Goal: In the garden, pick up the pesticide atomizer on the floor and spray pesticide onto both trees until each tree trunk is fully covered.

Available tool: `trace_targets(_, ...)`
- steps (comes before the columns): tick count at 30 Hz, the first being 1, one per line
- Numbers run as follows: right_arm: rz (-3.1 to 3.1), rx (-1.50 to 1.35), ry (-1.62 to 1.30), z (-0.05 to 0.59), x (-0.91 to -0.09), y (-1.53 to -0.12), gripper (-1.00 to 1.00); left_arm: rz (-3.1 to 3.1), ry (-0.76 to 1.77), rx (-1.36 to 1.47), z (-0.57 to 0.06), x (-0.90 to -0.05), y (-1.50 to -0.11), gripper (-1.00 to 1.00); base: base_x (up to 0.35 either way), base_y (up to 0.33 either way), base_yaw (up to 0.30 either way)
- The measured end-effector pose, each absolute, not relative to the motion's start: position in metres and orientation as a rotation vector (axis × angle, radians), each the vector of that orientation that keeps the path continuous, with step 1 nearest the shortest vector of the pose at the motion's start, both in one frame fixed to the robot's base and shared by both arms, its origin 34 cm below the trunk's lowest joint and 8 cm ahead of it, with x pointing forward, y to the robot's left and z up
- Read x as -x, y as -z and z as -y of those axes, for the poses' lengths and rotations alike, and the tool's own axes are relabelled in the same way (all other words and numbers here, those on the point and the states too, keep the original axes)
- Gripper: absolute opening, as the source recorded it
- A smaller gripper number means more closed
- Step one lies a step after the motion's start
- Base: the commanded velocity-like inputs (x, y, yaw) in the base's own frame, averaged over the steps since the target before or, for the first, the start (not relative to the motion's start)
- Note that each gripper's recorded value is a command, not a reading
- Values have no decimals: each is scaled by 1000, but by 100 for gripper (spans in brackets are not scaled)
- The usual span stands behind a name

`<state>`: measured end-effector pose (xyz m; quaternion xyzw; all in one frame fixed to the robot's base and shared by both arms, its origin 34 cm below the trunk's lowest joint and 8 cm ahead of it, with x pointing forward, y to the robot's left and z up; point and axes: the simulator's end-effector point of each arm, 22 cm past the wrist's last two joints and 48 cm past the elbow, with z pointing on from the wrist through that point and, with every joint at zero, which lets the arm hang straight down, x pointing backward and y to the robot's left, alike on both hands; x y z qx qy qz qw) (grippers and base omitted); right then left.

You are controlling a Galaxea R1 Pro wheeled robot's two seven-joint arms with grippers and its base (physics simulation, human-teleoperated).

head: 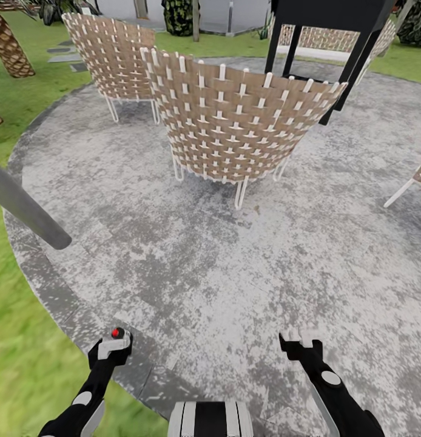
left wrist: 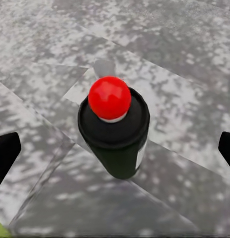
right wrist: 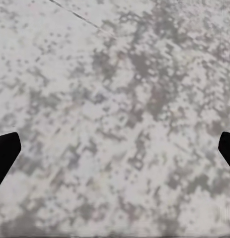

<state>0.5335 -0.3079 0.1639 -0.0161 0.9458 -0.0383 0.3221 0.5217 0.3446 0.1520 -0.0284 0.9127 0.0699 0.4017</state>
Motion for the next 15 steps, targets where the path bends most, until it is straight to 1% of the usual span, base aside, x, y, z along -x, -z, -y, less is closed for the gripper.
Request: trace_targets(15, -2522, 44, 102, 307, -520, -146, 100, -2333, -174, 75, -341, -513, -137, 100, 5, -2, 1)
